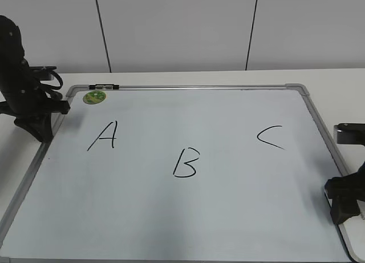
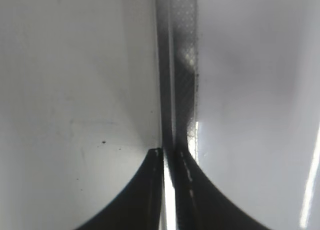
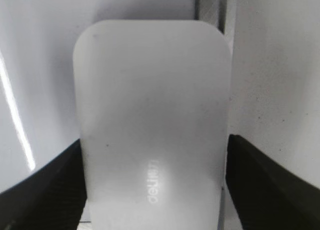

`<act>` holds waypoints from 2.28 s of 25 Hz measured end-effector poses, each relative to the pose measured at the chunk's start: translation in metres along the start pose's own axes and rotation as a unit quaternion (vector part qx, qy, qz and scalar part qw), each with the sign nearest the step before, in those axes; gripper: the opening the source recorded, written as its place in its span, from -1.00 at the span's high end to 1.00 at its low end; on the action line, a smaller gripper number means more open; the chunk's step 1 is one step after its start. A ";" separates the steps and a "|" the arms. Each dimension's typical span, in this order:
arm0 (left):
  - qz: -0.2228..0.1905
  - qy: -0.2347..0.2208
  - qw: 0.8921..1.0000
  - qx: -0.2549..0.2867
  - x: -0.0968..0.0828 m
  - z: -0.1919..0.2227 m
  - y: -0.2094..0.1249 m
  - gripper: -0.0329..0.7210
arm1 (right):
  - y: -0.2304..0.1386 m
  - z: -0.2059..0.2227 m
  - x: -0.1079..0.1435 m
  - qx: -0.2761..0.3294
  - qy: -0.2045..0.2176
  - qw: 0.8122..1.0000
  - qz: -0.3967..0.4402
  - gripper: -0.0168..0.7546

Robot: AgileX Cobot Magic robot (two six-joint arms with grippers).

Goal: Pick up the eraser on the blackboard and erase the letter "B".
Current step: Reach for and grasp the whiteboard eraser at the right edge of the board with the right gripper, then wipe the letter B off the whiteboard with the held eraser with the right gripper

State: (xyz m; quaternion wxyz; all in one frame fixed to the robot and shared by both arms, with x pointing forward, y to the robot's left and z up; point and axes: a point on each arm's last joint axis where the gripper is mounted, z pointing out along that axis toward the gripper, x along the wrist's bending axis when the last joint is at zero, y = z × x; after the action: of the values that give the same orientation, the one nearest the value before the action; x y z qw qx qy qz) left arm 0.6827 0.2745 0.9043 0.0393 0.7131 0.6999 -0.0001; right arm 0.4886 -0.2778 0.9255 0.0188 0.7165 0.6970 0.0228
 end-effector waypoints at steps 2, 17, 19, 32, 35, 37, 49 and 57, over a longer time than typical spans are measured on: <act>0.000 0.000 1.000 0.000 0.000 0.000 0.000 0.79 | 0.000 0.001 0.000 0.001 0.002 1.000 0.002 -0.54; -0.001 -0.002 1.000 0.000 0.000 0.000 0.000 0.79 | 0.006 -0.005 0.002 0.015 0.003 1.000 0.002 -0.40; -0.001 -0.002 1.000 0.000 0.000 0.000 0.000 0.79 | 0.018 -0.019 0.004 0.012 0.005 1.000 0.001 -0.40; -0.004 -0.006 1.000 0.000 -0.001 0.000 0.000 0.79 | 0.108 -0.049 0.086 0.018 0.005 0.995 -0.101 -0.40; -0.004 -0.006 1.000 0.000 -0.001 0.000 0.000 0.79 | 0.123 -0.048 0.107 0.015 0.019 0.993 -0.114 -0.40; -0.004 -0.006 1.000 0.000 -0.001 0.000 0.000 0.80 | 0.131 -0.045 0.121 0.016 0.026 0.992 -0.125 -0.40; -0.004 -0.007 1.000 0.000 -0.001 0.000 0.000 0.80 | 0.147 0.004 0.192 0.038 0.031 0.981 -0.189 -0.40; -0.004 -0.007 1.000 -0.001 -0.001 0.000 0.000 0.80 | 0.148 0.007 0.194 0.048 0.033 0.980 -0.190 -0.40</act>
State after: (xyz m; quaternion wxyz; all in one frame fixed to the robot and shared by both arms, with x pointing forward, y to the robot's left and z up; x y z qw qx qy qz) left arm 0.6829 0.2733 0.9044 0.0448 0.7102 0.7026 -0.0045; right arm 0.6423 -0.0882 0.9289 -0.0346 0.5703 0.8206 0.0093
